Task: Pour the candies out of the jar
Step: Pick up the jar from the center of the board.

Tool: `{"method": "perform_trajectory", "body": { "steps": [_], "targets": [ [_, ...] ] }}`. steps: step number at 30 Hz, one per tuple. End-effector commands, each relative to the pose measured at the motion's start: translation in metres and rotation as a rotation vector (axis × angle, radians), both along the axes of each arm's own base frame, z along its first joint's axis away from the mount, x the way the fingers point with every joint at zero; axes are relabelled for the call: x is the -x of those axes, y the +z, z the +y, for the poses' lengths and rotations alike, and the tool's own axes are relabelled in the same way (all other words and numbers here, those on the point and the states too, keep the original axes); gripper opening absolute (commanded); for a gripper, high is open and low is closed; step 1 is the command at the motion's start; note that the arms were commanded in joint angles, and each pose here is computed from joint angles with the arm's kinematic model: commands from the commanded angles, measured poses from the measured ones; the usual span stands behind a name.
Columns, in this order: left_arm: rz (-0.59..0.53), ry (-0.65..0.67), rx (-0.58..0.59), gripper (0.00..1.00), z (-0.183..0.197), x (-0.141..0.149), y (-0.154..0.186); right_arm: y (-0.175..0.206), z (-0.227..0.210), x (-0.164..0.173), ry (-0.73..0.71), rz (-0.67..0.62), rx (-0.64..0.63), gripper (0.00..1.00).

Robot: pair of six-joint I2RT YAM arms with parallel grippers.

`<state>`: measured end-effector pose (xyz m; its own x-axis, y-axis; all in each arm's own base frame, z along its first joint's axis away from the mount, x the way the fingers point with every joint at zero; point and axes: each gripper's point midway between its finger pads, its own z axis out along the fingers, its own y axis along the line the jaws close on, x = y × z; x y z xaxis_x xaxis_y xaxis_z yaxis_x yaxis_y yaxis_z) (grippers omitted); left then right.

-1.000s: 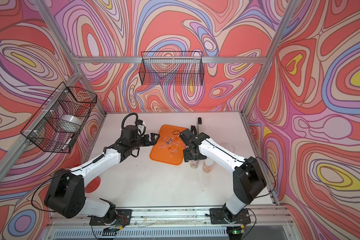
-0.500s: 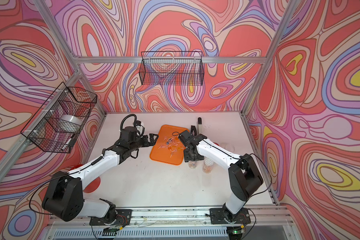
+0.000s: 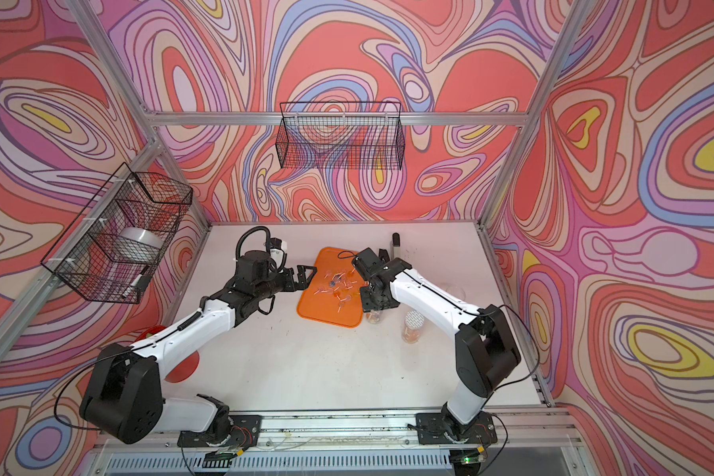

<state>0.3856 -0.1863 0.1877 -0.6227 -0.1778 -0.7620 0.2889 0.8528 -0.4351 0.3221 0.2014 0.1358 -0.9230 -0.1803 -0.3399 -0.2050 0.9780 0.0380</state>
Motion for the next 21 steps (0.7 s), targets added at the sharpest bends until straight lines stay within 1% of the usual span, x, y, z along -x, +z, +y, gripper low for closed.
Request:
{"method": "perform_trajectory", "body": {
  "steps": [1, 5, 9, 11, 14, 18, 19, 21],
  "targets": [
    [-0.07, -0.094, 0.044, 1.0, -0.013, 0.006, 0.027, 0.052, 0.028, -0.023, 0.129, -0.106, -0.152, 0.42],
    [-0.126, -0.182, 0.055, 1.0, -0.02, 0.019, 0.045, 0.092, 0.052, -0.036, 0.254, -0.139, -0.317, 0.41],
    [-0.18, -0.322, 0.103, 1.0, -0.023, 0.035, 0.07, 0.131, 0.069, -0.039, 0.388, -0.165, -0.491, 0.41],
    [-0.209, -0.388, 0.124, 1.0, -0.026, 0.043, 0.082, 0.145, 0.077, -0.037, 0.464, -0.176, -0.541, 0.41],
    [-0.246, -0.474, 0.132, 1.0, -0.029, 0.053, 0.098, 0.157, 0.085, -0.033, 0.543, -0.182, -0.582, 0.4],
    [-0.297, -0.605, 0.154, 1.0, -0.038, 0.071, 0.118, 0.175, 0.098, -0.016, 0.677, -0.168, -0.672, 0.39],
    [-0.301, -0.616, 0.15, 1.0, -0.038, 0.073, 0.12, 0.169, 0.1, -0.019, 0.686, -0.148, -0.673, 0.39],
    [-0.316, -0.626, 0.132, 0.99, -0.037, 0.075, 0.12, 0.168, 0.104, -0.016, 0.718, -0.126, -0.685, 0.38]
  ]
}}
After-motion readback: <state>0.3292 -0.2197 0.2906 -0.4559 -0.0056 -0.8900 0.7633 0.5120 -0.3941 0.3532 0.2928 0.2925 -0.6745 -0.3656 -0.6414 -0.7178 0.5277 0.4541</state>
